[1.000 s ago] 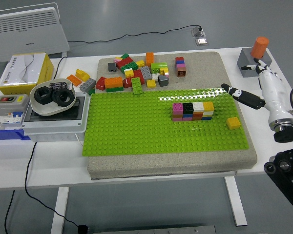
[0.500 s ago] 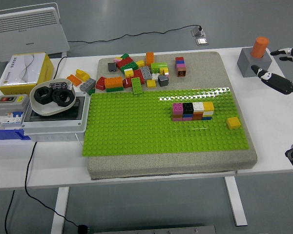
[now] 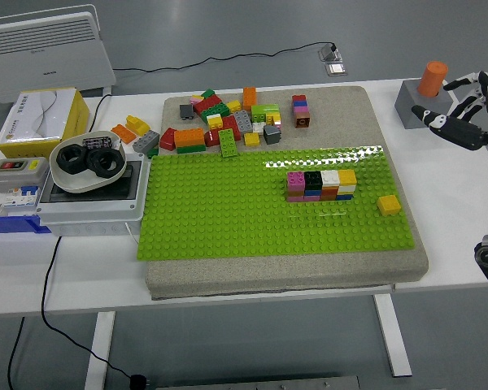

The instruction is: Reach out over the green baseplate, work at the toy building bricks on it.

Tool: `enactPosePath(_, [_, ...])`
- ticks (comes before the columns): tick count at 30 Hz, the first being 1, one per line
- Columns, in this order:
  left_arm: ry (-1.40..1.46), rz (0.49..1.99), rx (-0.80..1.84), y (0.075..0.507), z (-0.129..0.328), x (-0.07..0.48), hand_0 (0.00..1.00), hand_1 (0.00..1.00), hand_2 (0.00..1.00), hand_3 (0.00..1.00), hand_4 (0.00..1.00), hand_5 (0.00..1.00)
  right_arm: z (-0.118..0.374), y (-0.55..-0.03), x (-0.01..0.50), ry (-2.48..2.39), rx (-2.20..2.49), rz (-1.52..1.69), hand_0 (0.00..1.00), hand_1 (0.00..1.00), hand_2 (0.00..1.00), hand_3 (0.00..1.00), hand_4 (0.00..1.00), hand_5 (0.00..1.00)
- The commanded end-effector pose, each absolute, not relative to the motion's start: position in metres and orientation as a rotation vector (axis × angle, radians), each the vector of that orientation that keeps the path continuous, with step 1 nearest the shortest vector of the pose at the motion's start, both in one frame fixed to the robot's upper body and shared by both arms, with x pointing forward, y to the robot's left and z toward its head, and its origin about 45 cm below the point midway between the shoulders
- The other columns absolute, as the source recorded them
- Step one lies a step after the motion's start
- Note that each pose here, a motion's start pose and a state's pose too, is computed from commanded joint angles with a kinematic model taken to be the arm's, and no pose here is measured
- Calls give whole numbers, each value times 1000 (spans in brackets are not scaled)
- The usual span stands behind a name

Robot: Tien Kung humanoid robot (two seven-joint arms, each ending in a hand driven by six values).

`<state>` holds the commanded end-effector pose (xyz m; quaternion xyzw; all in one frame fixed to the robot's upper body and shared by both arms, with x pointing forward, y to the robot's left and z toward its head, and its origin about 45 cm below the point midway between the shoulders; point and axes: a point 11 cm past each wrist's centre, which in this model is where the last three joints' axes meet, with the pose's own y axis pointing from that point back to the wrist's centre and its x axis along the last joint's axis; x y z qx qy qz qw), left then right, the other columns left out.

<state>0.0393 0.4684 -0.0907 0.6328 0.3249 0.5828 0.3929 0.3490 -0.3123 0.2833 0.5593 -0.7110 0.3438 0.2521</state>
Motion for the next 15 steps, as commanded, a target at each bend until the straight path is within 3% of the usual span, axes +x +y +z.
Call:
enactPosePath(3, [835,1478,1603,467,-92,37,789,730,648,480,629,413,279,-306,348,-1908,1539,961,410,217,260,453,998,416])
enactPosePath(4, [838,1477,1602,466,-92,36,789,730,649,476,630,412,279,-306,347,-1906,1541,967,216,165,241,478,998,434])
enactPosePath(9, [847,1474,1600,465,-93,33,789,730,649,476,630,412,307,-310,342,-2014,1580,1055,216,165,241,478,998,434])
enactPosePath(10, [848,1474,1600,465,-93,33,790,730,651,474,632,414,313,-311,341,-2035,1588,1070,47,77,191,449,998,439])
enactPosePath(15, [851,1473,1600,464,-93,33,790,730,651,474,632,414,333,-303,337,-2102,1727,1130,47,77,191,449,998,439])
